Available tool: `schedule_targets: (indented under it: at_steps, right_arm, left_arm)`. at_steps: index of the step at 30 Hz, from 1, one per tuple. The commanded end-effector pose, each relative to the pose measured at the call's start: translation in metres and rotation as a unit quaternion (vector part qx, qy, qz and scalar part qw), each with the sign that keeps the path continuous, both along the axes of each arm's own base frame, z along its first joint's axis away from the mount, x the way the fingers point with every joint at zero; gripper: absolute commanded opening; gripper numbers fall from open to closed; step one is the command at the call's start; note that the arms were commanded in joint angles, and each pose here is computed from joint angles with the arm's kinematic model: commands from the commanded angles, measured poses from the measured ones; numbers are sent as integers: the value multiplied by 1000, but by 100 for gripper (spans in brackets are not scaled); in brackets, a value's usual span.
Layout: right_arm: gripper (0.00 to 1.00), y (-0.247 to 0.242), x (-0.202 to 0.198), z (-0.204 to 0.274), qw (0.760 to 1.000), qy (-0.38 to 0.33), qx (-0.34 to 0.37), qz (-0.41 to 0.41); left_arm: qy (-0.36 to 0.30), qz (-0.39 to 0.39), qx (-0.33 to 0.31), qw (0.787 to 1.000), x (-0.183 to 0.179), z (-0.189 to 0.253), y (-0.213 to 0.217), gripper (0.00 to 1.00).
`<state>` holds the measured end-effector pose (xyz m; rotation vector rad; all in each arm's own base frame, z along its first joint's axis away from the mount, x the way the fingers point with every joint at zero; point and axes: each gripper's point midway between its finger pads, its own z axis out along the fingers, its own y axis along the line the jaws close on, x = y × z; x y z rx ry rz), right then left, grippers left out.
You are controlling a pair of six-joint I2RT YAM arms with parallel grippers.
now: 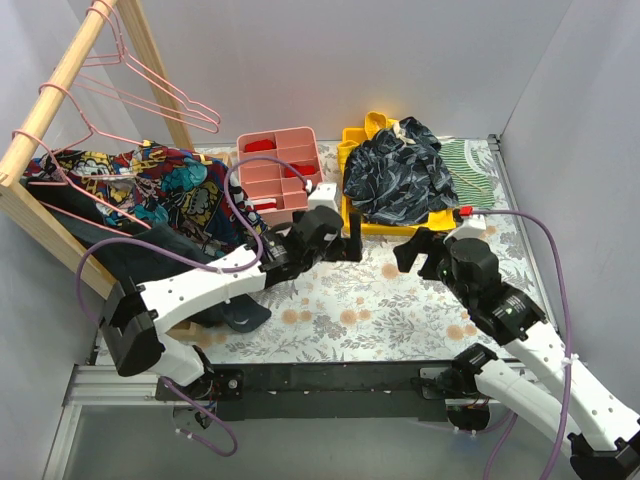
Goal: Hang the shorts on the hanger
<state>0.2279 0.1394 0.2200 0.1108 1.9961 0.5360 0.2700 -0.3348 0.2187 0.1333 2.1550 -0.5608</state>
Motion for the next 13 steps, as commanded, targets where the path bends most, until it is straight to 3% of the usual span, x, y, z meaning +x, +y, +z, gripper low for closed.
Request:
schedule_targets:
  at_steps: [1,4,13]
  right_arm:
    - [99,-12,2,-10,999,-9,8,-37]
    - [98,-11,1,-17,999,-2,7,-34]
    - [99,-5,9,-30,999,9,-4,-33]
  left_arm:
    - [19,1,-40,999,-12,-34,-2,98]
    - [40,0,-41,998,-25,-64,8,98]
    - [28,-15,-59,998,-35,-65,16,98]
